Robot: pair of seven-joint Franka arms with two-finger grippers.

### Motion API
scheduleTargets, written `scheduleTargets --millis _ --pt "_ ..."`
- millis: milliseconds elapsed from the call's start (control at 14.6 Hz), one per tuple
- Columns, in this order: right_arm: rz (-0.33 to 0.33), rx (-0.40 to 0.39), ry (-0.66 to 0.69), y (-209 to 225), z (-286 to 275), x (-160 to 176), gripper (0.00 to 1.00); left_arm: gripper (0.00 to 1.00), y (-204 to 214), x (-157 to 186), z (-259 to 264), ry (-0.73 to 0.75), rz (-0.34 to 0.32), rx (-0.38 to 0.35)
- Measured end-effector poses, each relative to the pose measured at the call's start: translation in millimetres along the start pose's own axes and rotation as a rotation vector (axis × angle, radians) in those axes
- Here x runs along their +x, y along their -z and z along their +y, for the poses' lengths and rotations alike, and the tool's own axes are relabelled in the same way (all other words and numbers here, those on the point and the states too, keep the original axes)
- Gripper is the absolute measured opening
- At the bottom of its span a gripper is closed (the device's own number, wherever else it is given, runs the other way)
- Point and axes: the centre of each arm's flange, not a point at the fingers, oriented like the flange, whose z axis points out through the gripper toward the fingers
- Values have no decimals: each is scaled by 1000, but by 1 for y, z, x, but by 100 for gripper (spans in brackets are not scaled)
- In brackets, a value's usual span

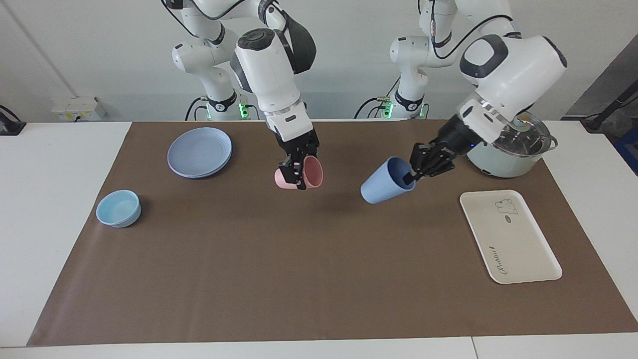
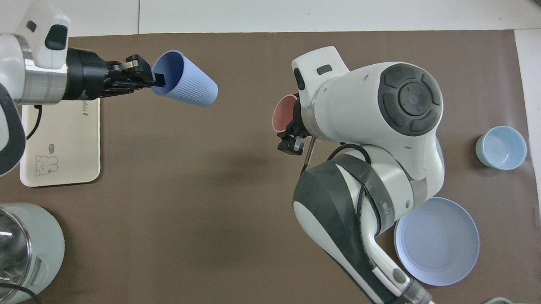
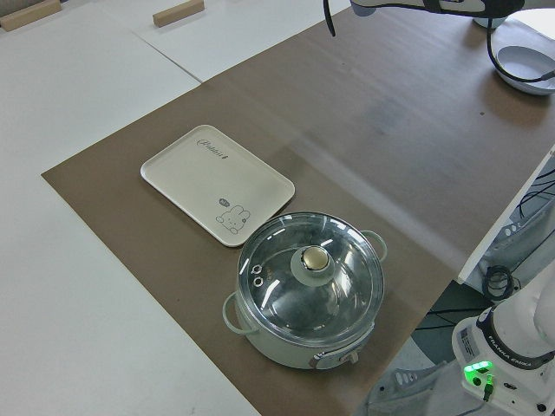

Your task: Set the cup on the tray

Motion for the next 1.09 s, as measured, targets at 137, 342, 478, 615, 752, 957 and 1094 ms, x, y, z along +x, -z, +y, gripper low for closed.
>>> scheduleTargets --millis 137,342,478,615,752,957,1094 --pt "3 -9 -13 0 8 -5 86 6 26 16 -49 -49 38 57" --pt "40 -33 -77 1 38 -23 86 6 65 29 -123 -147 74 166" --pt "113 -29 -117 2 66 -43 86 6 84 31 -170 -210 92 226" --pt "213 -13 -155 4 102 -77 86 6 91 29 -212 -254 120 271" --pt "299 -5 -213 7 138 -122 86 6 85 24 -246 -292 142 324" --pt "406 -8 -273 12 176 -183 86 6 82 17 -289 -349 171 391" --pt "495 -9 -245 -4 189 -220 86 6 78 13 -311 -356 183 418"
